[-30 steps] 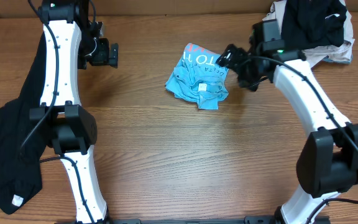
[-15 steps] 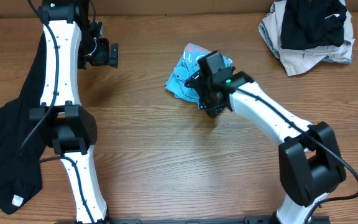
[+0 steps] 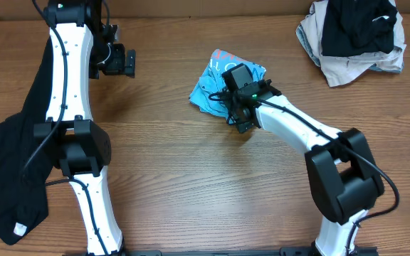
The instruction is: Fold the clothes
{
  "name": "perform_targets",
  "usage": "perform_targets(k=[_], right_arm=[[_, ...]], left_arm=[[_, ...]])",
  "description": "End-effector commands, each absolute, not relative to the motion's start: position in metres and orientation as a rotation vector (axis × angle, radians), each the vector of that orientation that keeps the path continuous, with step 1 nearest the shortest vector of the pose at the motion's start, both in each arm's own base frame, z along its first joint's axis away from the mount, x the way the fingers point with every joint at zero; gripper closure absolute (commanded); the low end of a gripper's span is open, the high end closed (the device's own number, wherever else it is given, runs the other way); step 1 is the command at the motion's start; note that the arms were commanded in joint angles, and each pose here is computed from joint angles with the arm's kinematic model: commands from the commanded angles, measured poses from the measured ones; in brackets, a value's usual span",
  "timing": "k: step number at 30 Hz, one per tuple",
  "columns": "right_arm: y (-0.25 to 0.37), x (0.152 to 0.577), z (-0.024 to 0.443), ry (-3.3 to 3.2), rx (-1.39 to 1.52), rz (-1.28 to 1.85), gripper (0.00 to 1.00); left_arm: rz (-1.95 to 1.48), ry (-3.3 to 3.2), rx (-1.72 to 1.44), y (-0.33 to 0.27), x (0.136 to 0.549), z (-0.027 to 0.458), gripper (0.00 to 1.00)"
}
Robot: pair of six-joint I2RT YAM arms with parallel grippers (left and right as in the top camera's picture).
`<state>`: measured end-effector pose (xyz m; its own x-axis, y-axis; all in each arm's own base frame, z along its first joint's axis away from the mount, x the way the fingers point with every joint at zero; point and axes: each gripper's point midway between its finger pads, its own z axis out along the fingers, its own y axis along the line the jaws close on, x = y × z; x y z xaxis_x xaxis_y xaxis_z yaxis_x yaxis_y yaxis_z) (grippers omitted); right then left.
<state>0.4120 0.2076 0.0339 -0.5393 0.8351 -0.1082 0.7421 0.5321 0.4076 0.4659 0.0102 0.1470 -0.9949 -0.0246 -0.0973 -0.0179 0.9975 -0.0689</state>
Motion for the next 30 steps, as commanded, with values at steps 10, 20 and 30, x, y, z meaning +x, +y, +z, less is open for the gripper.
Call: perform_targets(k=[10, 20, 30], right_arm=[[0.209, 0.405, 0.019, 2.801, 0.756, 0.564, 0.32], [0.103, 0.412, 0.009, 2.845, 0.882, 0.442, 0.41], [0.100, 0.421, 0.048, 2.859, 0.838, 0.740, 0.33]], left_arm=[[-0.113, 3.058, 0.003, 0.010, 0.464, 0.142, 0.00], [-0.114, 3.062, 0.003, 0.010, 0.463, 0.142, 0.00], [-0.116, 3.073, 0.003, 0.010, 0.460, 0.142, 0.00]])
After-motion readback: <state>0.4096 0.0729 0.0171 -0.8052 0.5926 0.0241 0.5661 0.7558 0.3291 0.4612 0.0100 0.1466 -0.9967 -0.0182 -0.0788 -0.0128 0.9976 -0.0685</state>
